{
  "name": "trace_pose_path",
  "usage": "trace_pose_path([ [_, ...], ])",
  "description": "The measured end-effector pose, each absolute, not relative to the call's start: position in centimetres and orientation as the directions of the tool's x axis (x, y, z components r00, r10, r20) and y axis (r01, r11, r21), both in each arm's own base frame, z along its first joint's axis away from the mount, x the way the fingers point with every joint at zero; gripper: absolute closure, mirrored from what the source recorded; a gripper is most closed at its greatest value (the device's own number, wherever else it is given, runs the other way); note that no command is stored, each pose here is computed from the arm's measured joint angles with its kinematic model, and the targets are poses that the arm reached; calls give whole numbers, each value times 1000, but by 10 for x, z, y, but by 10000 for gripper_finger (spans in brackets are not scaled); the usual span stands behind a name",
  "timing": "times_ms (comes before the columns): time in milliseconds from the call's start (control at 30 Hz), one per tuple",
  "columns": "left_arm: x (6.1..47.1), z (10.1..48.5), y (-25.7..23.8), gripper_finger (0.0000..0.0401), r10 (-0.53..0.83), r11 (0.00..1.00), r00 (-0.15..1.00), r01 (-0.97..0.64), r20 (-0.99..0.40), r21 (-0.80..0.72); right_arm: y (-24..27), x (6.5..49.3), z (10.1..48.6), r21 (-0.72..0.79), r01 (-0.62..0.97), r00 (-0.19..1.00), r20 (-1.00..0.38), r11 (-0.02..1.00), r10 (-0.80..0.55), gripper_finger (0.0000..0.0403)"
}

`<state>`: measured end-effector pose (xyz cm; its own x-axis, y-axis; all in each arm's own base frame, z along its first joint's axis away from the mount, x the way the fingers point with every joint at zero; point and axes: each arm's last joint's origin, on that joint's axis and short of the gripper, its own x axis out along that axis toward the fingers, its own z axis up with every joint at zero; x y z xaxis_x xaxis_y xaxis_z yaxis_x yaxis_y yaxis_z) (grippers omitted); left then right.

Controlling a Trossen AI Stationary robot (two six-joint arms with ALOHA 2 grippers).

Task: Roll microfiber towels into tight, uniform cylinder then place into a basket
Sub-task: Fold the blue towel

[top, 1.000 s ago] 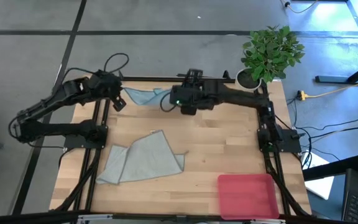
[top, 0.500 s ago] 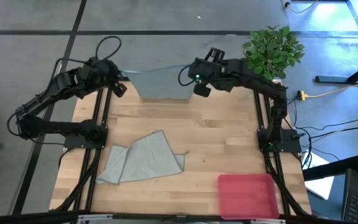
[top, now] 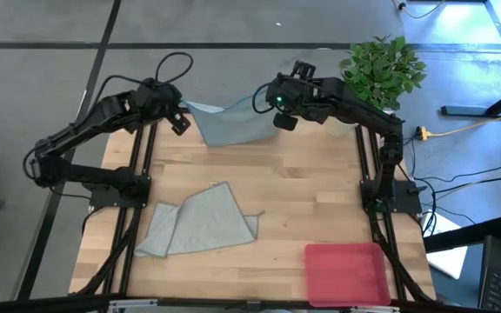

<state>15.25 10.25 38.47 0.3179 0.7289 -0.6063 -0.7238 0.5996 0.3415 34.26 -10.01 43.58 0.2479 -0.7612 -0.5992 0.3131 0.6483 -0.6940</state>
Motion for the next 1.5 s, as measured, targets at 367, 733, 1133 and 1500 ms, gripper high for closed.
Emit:
trace_pose_path([
  [367, 152, 383, 101, 401, 701, 637, 338, -694, -628, 337, -104, 343, 434, -626, 290, 304, -657, 724, -690, 402],
  [733, 152, 384, 101, 401, 703, 633, 336, -696, -626, 338, -105, 344, 435, -625, 294, 308, -654, 723, -691, 402],
  [1133, 152, 383, 101, 401, 703, 634, 335, -696, -627, 339, -113, 341, 435, -625, 308, 292, -655, 717, -697, 402],
  [1500, 151, 382, 101, 401, 699, 636, 327, -691, -636, 344, -113, 343, 436, -627, 313, 306, -644, 713, -701, 402],
])
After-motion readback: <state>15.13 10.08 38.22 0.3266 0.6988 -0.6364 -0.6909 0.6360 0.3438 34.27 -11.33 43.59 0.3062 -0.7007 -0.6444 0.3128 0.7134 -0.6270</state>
